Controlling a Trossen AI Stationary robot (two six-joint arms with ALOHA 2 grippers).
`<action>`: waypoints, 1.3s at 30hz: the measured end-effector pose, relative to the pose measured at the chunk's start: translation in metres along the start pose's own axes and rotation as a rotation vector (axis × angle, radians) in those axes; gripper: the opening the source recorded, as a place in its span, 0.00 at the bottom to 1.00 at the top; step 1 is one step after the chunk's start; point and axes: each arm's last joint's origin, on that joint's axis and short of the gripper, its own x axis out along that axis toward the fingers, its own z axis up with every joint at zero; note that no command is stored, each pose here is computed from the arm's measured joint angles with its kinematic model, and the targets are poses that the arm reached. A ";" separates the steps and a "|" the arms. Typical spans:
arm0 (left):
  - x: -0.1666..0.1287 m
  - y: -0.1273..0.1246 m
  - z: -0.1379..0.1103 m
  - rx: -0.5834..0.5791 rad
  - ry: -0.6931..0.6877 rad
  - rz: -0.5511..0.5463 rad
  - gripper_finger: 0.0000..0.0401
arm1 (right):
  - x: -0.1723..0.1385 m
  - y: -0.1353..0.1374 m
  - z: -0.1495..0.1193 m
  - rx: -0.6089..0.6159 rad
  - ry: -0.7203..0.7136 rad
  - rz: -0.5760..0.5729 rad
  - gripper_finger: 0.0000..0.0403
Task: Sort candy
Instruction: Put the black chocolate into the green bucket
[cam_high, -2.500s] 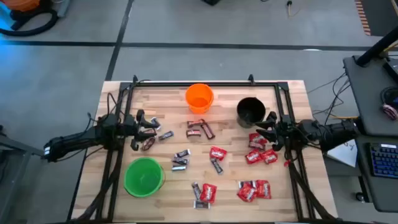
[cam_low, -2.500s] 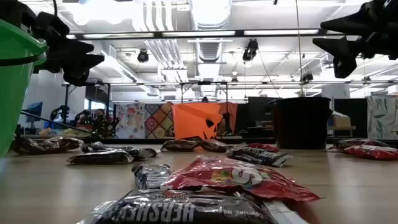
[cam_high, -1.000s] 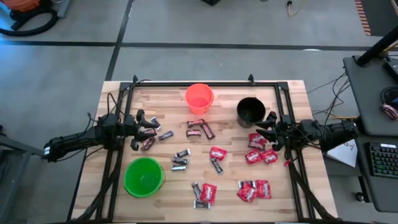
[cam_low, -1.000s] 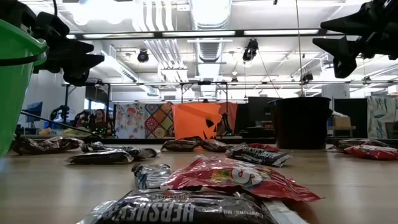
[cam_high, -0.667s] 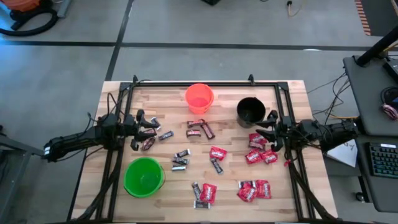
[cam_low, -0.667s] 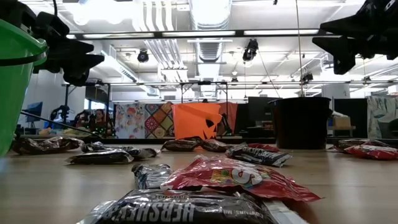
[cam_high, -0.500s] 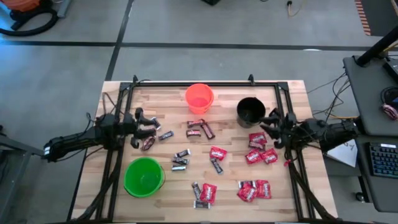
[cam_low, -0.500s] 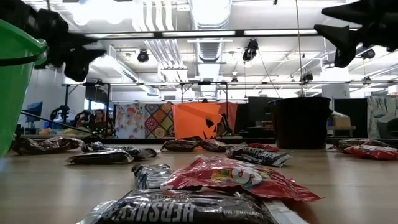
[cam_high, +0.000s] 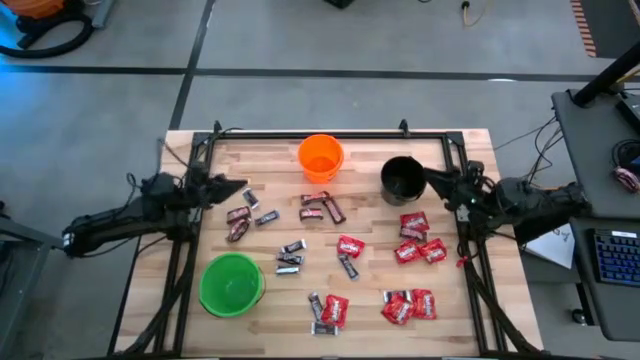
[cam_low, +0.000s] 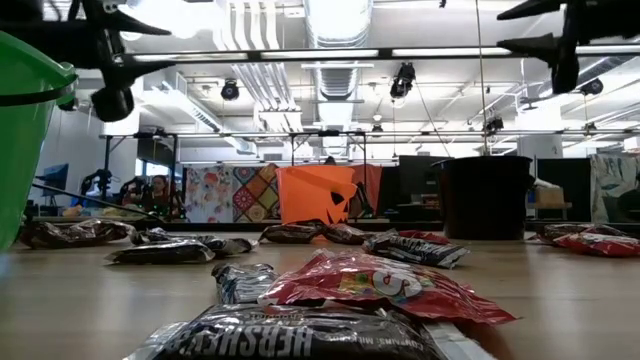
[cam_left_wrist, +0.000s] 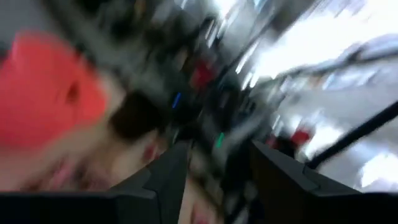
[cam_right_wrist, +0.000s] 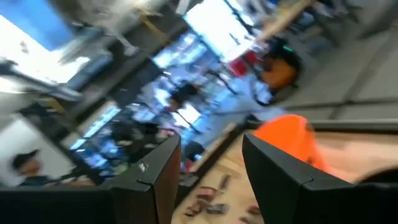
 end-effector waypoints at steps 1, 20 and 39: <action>0.000 -0.006 0.004 0.008 0.054 0.045 0.40 | 0.000 0.004 0.005 0.011 0.023 -0.037 0.41; 0.051 -0.055 0.046 0.186 0.674 0.673 0.40 | 0.038 0.068 0.041 0.068 0.312 -0.486 0.41; 0.094 -0.053 0.036 0.172 1.113 0.664 0.40 | 0.066 0.109 0.056 -0.230 0.415 -0.375 0.41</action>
